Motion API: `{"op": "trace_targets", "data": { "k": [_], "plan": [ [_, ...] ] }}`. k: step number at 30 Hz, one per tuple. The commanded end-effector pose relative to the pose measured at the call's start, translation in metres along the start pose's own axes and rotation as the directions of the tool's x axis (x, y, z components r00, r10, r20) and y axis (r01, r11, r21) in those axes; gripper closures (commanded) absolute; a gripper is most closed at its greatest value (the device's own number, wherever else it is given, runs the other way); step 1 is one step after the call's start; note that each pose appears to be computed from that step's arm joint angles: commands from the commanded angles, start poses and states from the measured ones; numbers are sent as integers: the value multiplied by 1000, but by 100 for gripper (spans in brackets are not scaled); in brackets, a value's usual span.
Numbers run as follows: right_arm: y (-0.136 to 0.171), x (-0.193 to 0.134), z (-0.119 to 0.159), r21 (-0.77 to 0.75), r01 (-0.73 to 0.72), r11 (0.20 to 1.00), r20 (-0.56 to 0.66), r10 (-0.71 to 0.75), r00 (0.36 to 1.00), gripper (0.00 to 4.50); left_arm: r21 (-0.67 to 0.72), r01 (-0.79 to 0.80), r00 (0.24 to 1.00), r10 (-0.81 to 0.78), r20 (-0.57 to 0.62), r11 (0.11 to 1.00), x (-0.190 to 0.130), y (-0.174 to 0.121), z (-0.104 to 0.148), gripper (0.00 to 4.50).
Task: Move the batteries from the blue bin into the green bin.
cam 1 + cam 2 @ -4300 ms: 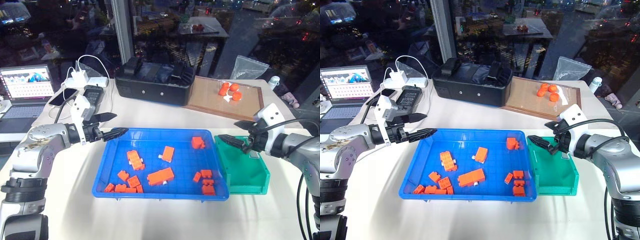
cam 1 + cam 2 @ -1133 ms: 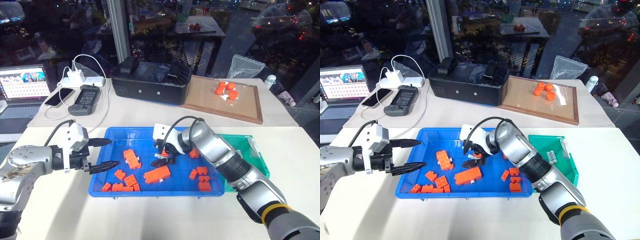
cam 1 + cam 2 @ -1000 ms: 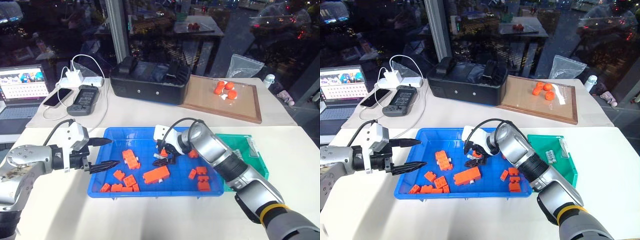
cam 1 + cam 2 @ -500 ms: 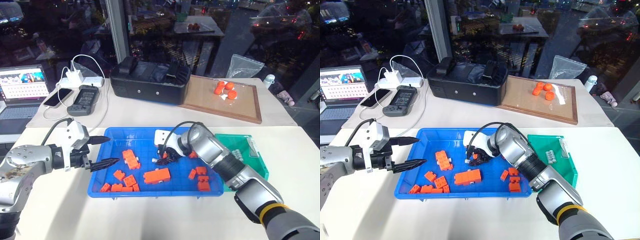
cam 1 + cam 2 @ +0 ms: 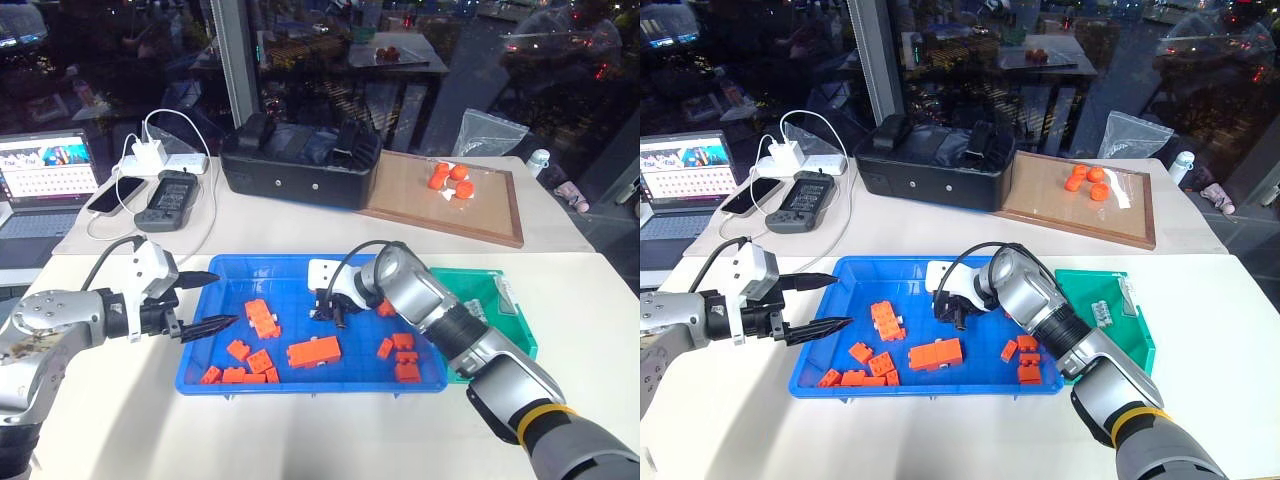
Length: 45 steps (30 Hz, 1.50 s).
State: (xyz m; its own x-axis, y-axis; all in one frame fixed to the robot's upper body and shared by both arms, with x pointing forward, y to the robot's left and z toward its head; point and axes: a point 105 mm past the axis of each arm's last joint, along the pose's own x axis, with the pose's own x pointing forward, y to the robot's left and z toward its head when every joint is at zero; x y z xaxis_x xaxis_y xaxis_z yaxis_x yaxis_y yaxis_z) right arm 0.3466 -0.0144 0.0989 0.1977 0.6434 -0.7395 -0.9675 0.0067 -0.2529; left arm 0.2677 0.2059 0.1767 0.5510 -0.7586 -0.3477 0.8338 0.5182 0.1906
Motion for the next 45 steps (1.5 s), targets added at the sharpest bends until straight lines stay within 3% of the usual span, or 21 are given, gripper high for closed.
{"op": "trace_targets", "data": {
  "k": [1,3,6,12,20,27,30,33,35,42,44,45],
  "plan": [
    [-4,-5,3,-7,18,1000,18,-18,1000,366,48,-12,1000,12,5,999,-5,2,8,0],
    [-4,-5,2,2,16,1000,16,-16,1000,366,46,-19,1000,19,8,999,-6,3,8,0],
    [-4,-5,3,16,14,1000,22,-15,1000,424,42,-16,1000,16,10,999,-5,0,6,0],
    [-9,-16,9,-6,57,998,42,-57,998,426,40,4,1000,-5,15,999,-3,-3,5,0],
    [-25,-86,35,96,128,987,157,-142,977,426,50,124,988,-128,84,991,1,-14,21,0],
    [-41,-195,-27,198,364,910,-58,-360,931,426,100,266,940,-281,192,959,16,-22,48,0],
    [-36,-215,-44,229,401,887,-120,-383,916,426,111,296,927,-313,204,949,20,-22,53,0],
    [-24,-233,-78,282,449,848,-234,-394,889,426,136,318,917,-341,206,938,26,-19,57,0],
    [-9,-234,-112,312,472,824,-332,-371,867,426,150,333,911,-359,203,931,30,-17,60,0],
    [21,-204,-141,455,420,786,-312,-301,901,426,165,343,915,-368,163,925,31,-12,56,0],
    [19,-205,-139,459,428,779,-305,-315,899,324,163,340,921,-363,140,926,30,-11,52,0],
    [16,-207,-136,454,433,779,-298,-325,898,304,159,339,923,-361,136,927,29,-11,51,0]
  ]
}}
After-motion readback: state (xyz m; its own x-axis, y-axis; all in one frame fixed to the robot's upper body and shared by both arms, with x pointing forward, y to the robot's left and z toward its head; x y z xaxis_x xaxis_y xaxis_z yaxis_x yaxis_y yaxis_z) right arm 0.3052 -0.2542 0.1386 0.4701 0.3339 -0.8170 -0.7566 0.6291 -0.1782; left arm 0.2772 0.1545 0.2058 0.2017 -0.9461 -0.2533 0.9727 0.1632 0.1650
